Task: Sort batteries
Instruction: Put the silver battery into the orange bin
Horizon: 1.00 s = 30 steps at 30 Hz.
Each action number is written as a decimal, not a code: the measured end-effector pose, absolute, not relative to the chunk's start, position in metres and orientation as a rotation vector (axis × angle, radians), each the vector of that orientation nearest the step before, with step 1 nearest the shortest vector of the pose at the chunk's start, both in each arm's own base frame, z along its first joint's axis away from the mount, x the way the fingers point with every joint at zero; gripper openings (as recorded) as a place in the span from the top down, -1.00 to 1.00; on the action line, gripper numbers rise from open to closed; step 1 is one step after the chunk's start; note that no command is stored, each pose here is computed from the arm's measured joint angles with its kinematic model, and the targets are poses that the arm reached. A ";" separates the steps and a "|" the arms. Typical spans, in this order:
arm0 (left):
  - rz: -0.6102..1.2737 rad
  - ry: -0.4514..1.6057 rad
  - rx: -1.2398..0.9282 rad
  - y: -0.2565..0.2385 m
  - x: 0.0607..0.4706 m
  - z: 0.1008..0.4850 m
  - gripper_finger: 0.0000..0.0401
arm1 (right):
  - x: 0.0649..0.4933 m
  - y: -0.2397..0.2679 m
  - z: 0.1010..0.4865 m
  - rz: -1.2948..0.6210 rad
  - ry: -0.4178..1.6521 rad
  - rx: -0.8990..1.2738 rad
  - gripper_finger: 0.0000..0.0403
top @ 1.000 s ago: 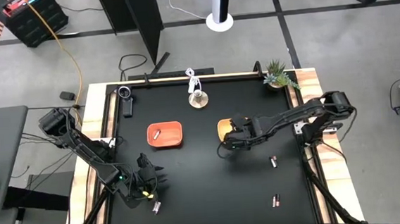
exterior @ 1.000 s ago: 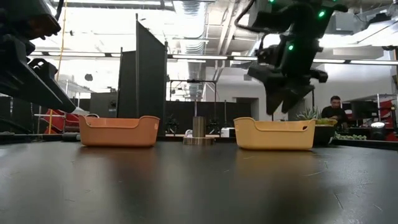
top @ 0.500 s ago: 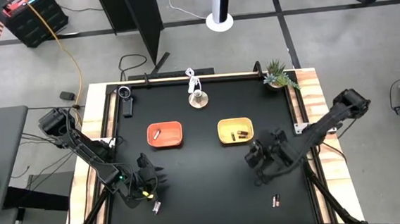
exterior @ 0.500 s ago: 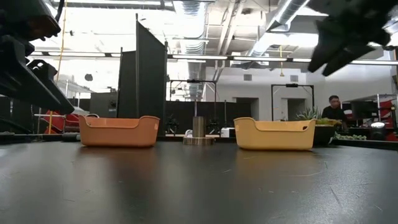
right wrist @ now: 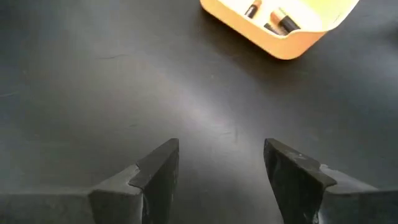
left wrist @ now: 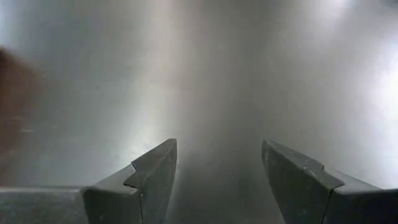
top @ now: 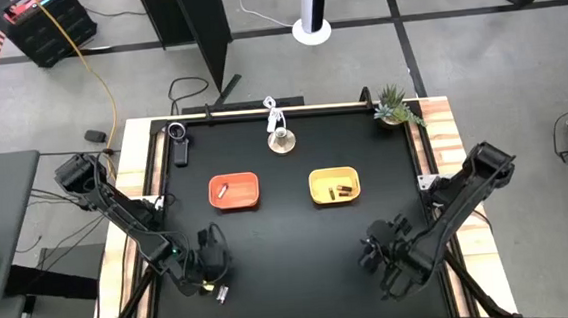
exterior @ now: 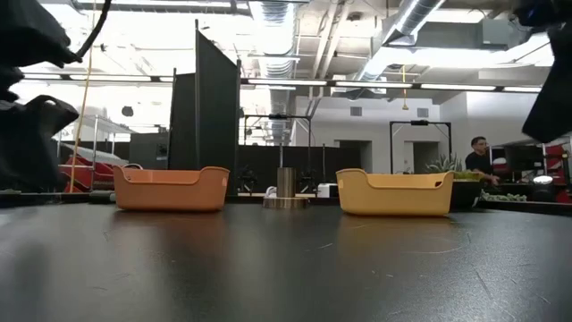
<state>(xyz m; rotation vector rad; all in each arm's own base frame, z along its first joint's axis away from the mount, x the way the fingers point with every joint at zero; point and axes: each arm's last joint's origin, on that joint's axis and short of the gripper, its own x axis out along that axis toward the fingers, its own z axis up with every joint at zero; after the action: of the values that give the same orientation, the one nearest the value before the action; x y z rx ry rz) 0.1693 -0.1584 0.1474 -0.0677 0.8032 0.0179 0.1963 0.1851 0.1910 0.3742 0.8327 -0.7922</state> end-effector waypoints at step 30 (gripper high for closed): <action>-0.241 0.897 -0.169 -0.185 0.151 0.150 -0.15 | 0.230 0.193 0.158 -0.757 0.778 0.373 -0.23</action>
<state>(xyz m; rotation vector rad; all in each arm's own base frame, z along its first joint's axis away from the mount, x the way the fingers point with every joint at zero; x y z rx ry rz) 0.1514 -0.1849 0.1505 -0.1687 0.8972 -0.2407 0.2300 0.1929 0.1576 0.3728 0.7784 -0.7573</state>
